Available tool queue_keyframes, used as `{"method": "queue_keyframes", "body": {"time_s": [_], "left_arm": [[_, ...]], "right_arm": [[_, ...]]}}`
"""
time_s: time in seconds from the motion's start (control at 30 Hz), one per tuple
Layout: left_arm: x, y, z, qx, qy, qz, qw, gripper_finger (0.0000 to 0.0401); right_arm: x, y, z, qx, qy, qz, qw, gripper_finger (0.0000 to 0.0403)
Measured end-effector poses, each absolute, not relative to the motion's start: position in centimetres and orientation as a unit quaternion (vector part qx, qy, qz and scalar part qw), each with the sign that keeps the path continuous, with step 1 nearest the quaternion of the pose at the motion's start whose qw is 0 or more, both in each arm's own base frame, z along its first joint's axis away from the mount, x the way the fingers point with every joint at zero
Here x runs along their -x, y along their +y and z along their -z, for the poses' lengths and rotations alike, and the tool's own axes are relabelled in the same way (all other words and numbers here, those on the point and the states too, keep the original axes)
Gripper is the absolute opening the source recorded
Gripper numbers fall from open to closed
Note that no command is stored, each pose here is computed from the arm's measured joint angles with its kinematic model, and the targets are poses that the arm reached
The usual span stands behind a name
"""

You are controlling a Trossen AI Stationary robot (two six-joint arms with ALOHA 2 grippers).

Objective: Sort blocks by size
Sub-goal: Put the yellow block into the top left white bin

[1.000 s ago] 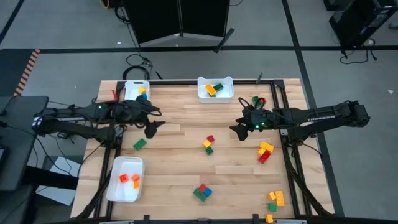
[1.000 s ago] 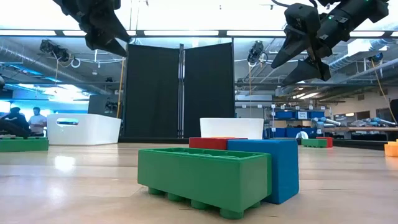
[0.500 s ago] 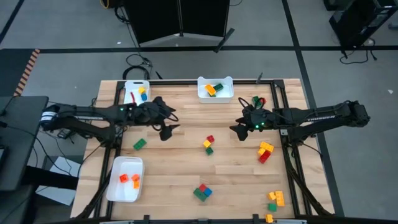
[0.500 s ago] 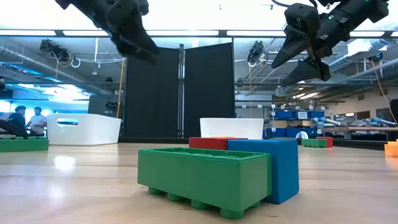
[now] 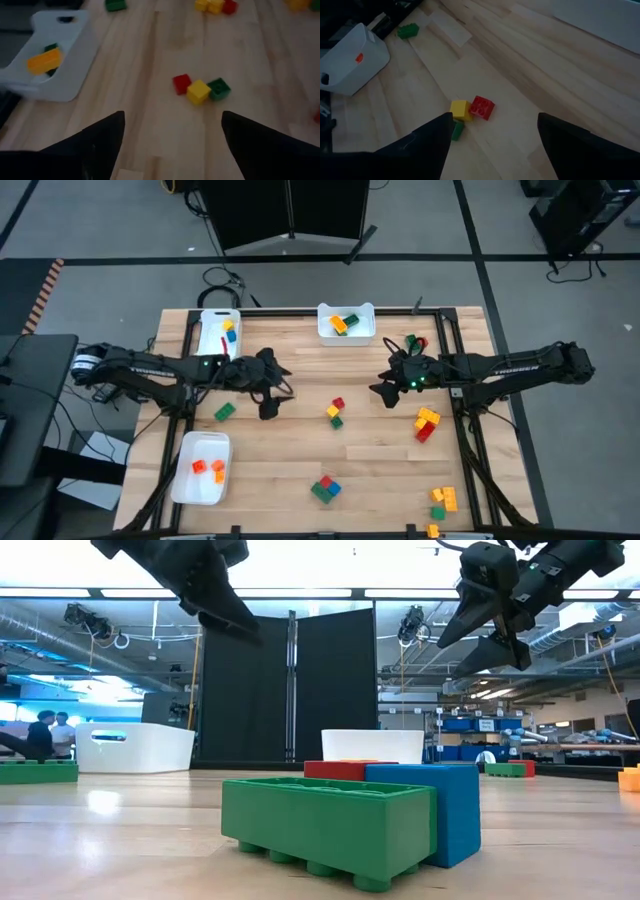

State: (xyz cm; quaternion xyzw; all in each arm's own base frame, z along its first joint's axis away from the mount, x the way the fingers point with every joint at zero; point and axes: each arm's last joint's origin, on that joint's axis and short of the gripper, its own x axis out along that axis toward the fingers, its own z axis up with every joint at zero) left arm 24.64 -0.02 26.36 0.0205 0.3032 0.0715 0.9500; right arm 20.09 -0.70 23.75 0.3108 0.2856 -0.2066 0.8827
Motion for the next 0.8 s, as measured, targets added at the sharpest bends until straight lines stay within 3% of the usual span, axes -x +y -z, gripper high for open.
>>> {"method": "queue_keyframes", "body": {"time_s": [0.4, 0.8], "left_arm": [[-25.4, -2.2, -26.8, -0.062, 0.26, -0.035, 0.963, 0.0321], [-29.3, -2.6, -24.8, -0.02, 0.201, -0.101, 0.974, 0.0321]], "right_arm": [[-20.1, -0.5, -23.8, -0.305, 0.295, 0.18, 0.887, 0.03], [-20.2, 0.0, -23.9, -0.298, 0.297, 0.161, 0.893, 0.0304]]}}
